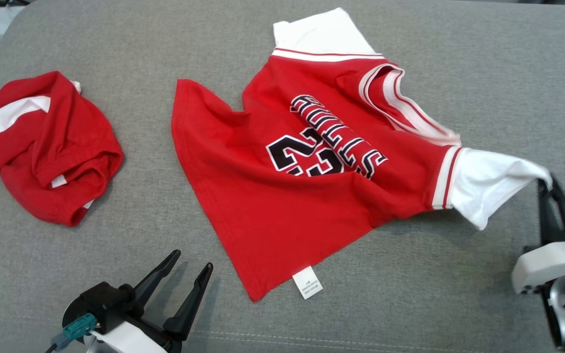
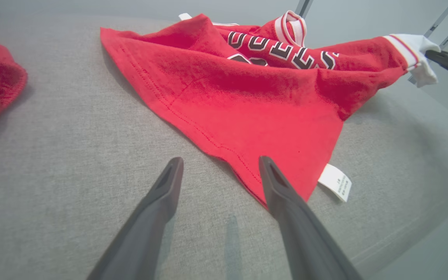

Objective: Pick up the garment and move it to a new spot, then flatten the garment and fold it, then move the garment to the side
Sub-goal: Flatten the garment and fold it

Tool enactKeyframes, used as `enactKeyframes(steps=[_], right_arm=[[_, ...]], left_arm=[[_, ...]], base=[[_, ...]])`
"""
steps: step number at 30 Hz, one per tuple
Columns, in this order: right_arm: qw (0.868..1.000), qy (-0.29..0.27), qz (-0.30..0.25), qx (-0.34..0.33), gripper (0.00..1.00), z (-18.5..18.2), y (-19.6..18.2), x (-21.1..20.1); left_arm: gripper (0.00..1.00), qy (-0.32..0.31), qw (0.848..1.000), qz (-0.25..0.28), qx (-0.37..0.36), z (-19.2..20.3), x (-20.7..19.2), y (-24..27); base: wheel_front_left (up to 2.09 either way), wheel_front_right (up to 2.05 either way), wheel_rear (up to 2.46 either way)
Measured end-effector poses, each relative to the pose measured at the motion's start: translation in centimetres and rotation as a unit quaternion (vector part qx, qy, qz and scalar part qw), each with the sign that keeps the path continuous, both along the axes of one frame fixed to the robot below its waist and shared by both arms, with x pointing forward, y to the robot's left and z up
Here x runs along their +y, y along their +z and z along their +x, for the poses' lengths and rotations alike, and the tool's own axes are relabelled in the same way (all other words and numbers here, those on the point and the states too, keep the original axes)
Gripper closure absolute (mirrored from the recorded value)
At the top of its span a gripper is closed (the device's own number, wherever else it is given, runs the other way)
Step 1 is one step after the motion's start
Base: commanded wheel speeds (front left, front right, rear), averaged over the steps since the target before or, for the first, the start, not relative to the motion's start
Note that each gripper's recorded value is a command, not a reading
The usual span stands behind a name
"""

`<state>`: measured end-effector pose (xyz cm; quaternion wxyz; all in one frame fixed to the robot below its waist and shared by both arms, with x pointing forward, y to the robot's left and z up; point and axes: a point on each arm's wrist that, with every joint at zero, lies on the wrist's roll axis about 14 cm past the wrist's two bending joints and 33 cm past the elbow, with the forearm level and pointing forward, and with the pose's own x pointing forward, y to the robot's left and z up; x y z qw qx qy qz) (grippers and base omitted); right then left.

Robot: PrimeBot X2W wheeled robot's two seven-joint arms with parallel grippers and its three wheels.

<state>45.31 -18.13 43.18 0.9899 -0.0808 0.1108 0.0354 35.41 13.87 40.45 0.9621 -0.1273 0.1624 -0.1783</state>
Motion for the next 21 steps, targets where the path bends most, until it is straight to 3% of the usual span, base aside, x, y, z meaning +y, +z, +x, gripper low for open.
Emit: enactKeyframes(steps=[4,6,7,13,21], right_arm=[[0.996,-0.027,-0.043,-0.069,1.0,0.3,5.5,-2.4],[0.996,-0.041,-0.051,-0.064,0.37,-0.7,5.9,-3.3],[0.996,-0.052,-0.054,-0.041,0.0,-1.7,5.1,-4.1],[0.988,-0.126,-0.046,0.081,0.0,-8.7,-0.2,-8.9],[0.99,-0.108,0.0,0.087,0.0,-9.4,-1.7,-7.1]], left_arm=[[0.0,-0.011,1.0,-0.01,-0.007,0.3,-1.2,0.4],[0.0,-0.018,1.0,-0.012,-0.01,0.3,-1.7,0.5],[0.0,-0.02,1.0,-0.011,-0.011,0.3,-1.9,0.6],[0.0,-0.032,0.999,-0.011,-0.018,0.2,-2.6,0.9],[0.0,-0.038,0.999,-0.01,-0.019,0.3,-2.9,0.9]], base=[[0.0,0.0,0.0],[0.0,0.0,0.0],[0.0,0.0,0.0],[0.0,0.0,0.0],[0.0,0.0,0.0]])
